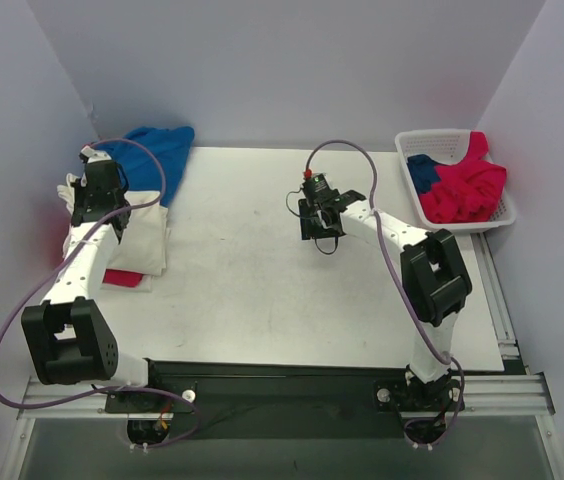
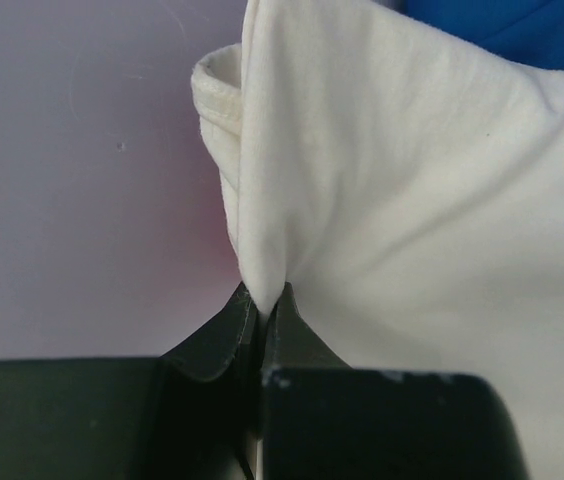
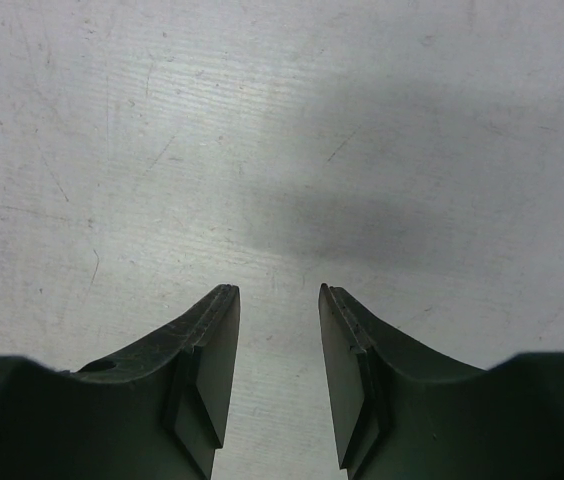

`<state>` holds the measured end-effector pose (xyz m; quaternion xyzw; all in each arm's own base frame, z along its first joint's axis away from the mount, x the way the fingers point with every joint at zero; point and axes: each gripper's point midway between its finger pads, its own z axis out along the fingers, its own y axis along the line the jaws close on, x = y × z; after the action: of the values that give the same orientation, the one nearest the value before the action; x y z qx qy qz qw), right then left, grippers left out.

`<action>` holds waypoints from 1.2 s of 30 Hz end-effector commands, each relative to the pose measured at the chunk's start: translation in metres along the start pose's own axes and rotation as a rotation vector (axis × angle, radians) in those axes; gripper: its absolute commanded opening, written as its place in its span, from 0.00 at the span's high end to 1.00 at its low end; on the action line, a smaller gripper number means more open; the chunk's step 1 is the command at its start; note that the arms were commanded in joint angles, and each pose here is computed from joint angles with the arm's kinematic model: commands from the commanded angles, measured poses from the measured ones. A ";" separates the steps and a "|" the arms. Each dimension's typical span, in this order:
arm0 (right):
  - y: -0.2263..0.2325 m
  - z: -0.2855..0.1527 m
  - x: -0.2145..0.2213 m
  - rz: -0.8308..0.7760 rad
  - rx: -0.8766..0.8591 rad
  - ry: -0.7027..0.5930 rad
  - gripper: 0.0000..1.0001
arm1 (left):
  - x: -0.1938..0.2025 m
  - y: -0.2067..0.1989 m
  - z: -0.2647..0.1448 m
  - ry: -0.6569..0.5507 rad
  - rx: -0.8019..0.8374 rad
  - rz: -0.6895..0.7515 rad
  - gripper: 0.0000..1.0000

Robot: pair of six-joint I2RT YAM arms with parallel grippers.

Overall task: Fold and stack the t-shirts
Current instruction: Put the neatly folded tshirt into the corner of the board with the left arm

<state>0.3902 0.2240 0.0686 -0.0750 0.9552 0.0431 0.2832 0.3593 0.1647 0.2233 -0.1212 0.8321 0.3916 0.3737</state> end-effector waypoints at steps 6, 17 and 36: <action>0.004 -0.007 -0.014 -0.006 0.016 -0.012 0.62 | -0.016 0.028 0.021 -0.042 -0.137 -0.112 1.00; 0.008 -0.002 -0.017 -0.004 0.013 0.004 0.62 | 0.012 0.017 0.065 0.138 -0.343 -0.106 0.82; 0.009 -0.004 -0.013 -0.014 0.030 0.010 0.62 | -0.064 -0.023 -0.017 -0.165 0.220 -0.440 0.35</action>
<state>0.3978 0.2385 0.0603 -0.0837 0.9599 0.0364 0.2651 0.3867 0.1779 0.2469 -0.2651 0.7790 0.3338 0.4598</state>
